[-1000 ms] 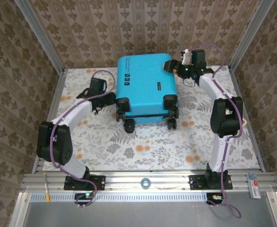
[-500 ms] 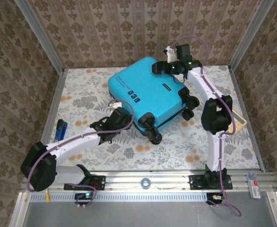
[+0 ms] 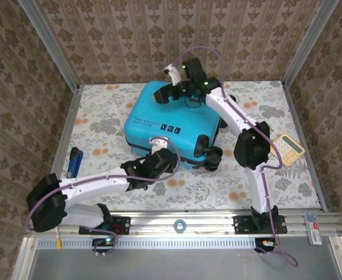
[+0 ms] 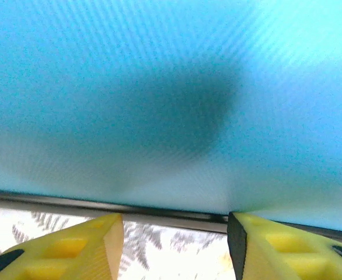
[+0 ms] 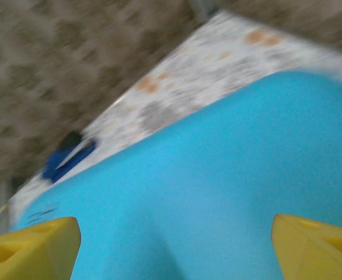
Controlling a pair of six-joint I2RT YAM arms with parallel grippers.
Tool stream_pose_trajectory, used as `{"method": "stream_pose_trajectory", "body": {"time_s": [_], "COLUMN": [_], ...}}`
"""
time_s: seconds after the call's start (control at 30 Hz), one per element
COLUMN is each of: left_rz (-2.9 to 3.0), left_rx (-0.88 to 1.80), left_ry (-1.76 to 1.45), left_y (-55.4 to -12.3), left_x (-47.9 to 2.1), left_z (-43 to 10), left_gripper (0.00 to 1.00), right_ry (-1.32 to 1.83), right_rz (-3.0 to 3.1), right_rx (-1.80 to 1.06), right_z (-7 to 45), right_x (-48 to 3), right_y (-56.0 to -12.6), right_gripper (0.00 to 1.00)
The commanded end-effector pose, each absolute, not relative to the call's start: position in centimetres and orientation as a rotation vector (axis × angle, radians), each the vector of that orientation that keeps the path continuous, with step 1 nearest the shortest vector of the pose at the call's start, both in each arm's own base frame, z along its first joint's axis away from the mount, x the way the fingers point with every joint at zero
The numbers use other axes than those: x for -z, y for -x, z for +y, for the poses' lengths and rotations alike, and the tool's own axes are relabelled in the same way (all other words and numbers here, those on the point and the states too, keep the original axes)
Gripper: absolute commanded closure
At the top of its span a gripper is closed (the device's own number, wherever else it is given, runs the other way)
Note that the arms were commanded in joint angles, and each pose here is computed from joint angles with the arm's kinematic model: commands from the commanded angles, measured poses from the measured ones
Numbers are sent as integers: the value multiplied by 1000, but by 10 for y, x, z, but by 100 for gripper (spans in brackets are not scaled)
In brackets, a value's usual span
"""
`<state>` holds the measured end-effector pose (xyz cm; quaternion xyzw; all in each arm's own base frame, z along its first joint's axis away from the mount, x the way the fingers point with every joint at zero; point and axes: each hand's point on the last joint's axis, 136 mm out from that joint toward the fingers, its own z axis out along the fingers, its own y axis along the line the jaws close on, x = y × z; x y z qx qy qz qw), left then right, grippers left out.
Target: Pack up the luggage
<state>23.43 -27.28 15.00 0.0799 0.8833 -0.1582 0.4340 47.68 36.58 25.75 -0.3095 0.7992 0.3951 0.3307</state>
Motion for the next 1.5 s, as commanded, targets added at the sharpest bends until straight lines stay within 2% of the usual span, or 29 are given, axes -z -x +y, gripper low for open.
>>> {"method": "stream_pose_trajectory", "body": {"time_s": [0.0,0.2,0.4,0.53,0.7,0.8,0.97,1.07,1.47], "left_rz": [1936,1821,1788,2001,2195,2237,2286,2291,2274], "left_rx": [479,424,319,415,455,593,810,973,1250], "left_ry": [-19,-180,-250,-189,-132,-110,-73,-90,-39], "left_y": [-261,-262,-283,-321,-368,-396,-435,-446,-435], "left_x": [-225,-272,-321,-317,-299,-285,-254,-241,-199], "left_z": [-275,-274,-239,-197,-156,-146,-135,-141,-157], "left_gripper": [44,36,30,27,27,29,33,36,36], "right_ry": [793,645,488,342,186,117,16,-4,81], "right_rz": [2315,2229,2163,2132,2152,2187,2245,2227,2278], "right_rx": [-1250,-1172,-1093,-1036,-937,-861,-850,-880,-1031], "right_z": [370,322,262,215,158,138,123,124,152], "right_x": [-226,-273,-305,-311,-300,-284,-246,-241,-216], "right_y": [-438,-472,-473,-463,-433,-415,-392,-384,-408], "right_gripper": [14,13,10,8,4,2,0,0,1]}}
